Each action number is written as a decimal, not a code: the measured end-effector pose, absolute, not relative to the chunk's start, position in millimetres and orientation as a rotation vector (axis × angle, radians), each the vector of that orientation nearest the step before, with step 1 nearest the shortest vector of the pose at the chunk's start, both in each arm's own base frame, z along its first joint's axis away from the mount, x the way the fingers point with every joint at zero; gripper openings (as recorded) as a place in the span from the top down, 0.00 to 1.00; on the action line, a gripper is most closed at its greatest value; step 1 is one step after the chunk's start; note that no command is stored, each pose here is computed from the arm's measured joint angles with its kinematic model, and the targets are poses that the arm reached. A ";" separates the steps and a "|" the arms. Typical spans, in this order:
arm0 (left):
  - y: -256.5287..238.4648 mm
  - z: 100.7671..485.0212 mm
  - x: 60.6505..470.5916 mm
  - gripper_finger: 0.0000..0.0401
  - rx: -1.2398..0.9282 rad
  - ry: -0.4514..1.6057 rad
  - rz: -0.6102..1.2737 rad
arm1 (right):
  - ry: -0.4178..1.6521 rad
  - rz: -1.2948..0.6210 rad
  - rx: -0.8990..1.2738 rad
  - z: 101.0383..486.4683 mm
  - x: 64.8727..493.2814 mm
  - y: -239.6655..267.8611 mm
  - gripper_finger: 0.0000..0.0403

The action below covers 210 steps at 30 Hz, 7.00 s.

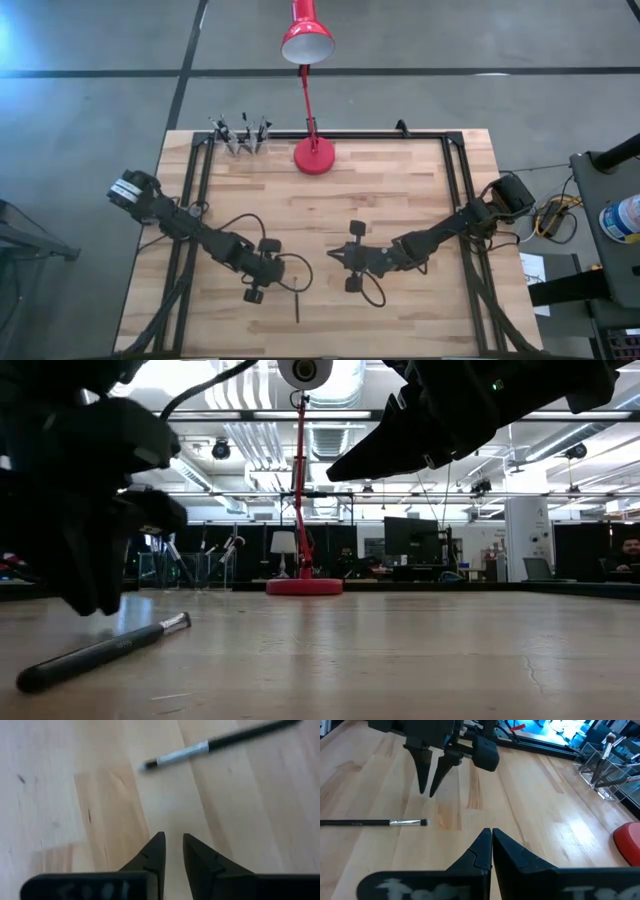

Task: Pick & Place Makeup Supplies
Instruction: Put the makeup brush into the transparent organizer

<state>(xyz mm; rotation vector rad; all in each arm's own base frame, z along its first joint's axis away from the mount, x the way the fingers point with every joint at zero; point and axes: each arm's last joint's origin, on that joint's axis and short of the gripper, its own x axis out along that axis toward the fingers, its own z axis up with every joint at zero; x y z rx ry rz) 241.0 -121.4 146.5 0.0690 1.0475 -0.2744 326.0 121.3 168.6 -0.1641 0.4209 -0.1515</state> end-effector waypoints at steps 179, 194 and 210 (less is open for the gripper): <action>-78.2 234.5 247.2 0.81 0.033 -0.344 -0.156 | -0.119 -0.125 -0.079 190.2 349.2 131.3 0.96; -77.8 236.5 249.1 0.97 0.078 -0.347 -0.190 | -0.108 -0.125 -0.096 189.2 349.2 131.7 0.92; -55.3 251.9 237.3 0.97 0.108 -0.247 0.102 | 0.092 -0.359 -0.157 169.6 347.7 125.3 0.64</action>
